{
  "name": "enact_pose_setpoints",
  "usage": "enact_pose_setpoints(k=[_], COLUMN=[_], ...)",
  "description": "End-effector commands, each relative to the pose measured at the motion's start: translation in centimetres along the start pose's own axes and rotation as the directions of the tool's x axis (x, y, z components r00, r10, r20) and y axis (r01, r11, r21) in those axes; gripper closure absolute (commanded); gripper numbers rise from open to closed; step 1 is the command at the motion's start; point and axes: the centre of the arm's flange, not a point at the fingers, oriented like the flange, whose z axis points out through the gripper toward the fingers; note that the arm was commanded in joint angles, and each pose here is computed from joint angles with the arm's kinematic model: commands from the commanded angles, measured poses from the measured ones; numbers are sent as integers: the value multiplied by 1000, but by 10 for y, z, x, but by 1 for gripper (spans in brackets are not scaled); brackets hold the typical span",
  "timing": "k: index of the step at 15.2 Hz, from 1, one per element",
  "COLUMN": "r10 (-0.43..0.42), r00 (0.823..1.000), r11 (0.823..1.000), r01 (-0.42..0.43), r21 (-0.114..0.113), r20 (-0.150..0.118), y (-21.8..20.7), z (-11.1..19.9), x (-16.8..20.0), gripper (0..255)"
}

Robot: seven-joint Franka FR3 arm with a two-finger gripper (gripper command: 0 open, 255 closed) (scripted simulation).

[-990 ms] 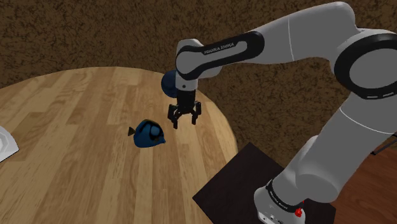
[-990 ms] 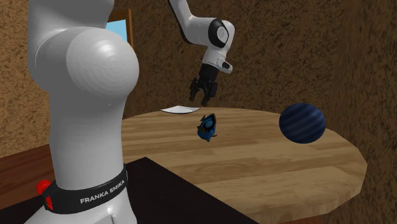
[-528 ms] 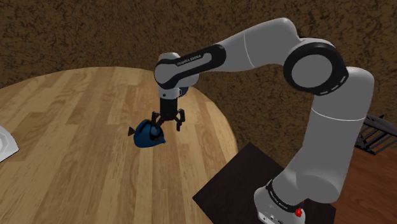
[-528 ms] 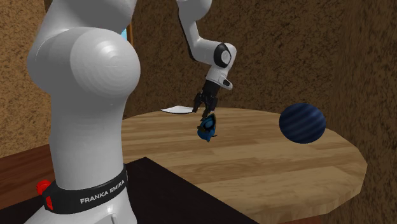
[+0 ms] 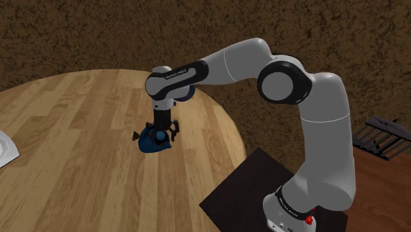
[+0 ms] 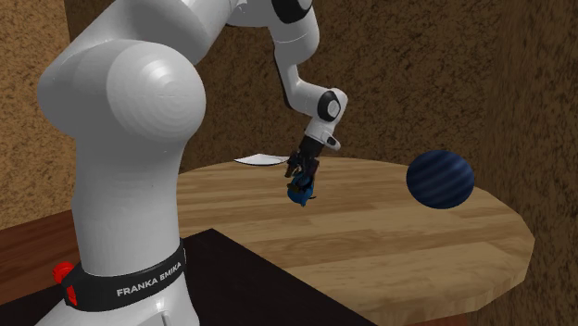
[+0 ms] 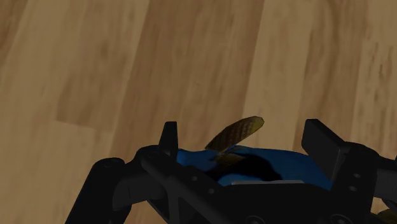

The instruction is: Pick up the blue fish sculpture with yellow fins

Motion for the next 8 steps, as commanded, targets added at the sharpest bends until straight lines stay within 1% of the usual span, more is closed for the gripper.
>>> enact_pose_setpoints(k=[1, 5, 7, 8], r10=[2, 2, 2, 2], r00=[1000, 1000, 1000, 1000], r11=[1000, 1000, 1000, 1000], r01=[-2, -2, -2, -2], r21=[1, 1, 1, 1], r20=[1, 1, 1, 1], y=[0, 1, 1, 2], z=[10, 31, 31, 31], x=[8, 20, 20, 19], gripper=[0, 0, 0, 255])
